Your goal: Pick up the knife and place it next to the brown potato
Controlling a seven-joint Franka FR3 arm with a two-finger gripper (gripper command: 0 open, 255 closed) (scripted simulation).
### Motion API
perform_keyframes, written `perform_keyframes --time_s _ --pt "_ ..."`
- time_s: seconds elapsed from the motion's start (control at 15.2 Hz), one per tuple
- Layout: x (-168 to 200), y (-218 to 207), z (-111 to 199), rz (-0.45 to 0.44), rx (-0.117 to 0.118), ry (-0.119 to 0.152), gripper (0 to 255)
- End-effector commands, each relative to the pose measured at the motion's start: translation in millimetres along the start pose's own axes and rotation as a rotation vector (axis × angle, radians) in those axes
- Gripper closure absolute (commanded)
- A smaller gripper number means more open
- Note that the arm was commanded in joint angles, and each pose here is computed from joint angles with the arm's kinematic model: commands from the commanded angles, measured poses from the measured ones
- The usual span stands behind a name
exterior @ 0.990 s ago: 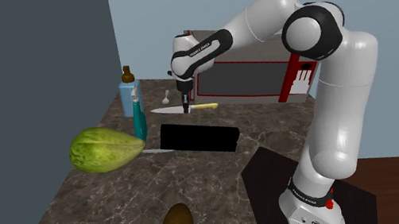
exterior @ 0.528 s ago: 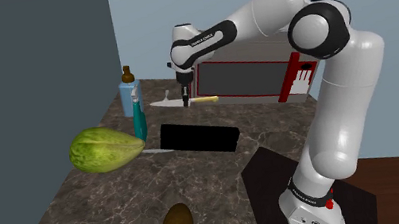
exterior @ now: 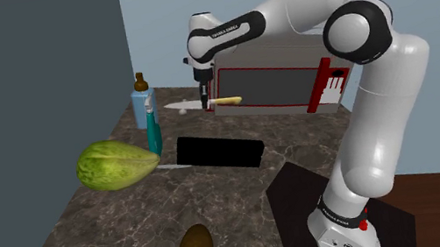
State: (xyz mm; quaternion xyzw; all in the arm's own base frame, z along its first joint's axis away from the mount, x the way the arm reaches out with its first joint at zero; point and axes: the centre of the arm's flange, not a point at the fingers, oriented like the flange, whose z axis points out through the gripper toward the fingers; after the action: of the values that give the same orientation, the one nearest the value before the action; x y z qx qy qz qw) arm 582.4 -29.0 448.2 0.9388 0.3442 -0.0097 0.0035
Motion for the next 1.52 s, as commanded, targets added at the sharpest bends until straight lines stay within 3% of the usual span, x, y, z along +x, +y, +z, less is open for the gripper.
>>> perform_keyframes --time_s 0.0,0.2,1.45 --pt "-0.5 -0.6 -10.1 0.000 0.000 0.000 255" --pt "-0.8 -0.6 -22.9 0.000 0.000 0.000 255" --pt "99.3 -230.5 -25.4 0.000 0.000 0.000 255"
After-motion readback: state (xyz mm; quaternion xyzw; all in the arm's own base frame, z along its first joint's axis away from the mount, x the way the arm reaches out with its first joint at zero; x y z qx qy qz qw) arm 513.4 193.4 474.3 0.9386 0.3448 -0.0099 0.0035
